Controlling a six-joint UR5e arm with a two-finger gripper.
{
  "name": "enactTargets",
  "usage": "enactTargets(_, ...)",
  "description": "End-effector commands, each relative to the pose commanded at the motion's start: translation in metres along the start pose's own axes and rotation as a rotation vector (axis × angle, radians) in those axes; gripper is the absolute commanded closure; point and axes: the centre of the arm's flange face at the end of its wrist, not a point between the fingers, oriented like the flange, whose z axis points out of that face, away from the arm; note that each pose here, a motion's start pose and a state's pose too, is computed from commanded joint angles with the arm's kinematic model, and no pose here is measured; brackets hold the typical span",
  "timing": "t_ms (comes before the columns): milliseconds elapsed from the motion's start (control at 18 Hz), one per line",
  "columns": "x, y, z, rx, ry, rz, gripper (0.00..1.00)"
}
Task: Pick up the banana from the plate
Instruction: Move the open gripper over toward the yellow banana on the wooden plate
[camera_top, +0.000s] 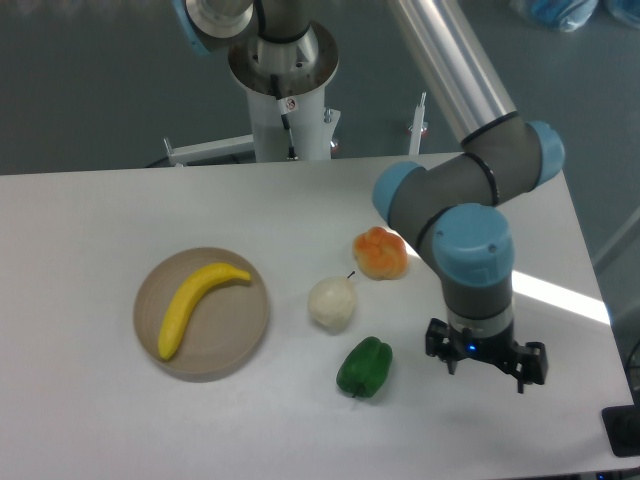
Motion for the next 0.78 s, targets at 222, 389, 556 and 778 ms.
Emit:
enactTargets(222, 0.05, 0.004, -0.025, 0.0, 0.026, -0.004, 0.0)
enactTargets(389, 0.095, 0.01, -0.032, -0.016, 0.056, 0.017, 0.0)
enactTargets(556, 0.141, 0.005, -0.032, -0.025, 0.084, 0.072, 0.0)
enactTargets(778, 0.21, 0.006, -0.027, -0.05, 0.141, 0.106, 0.0)
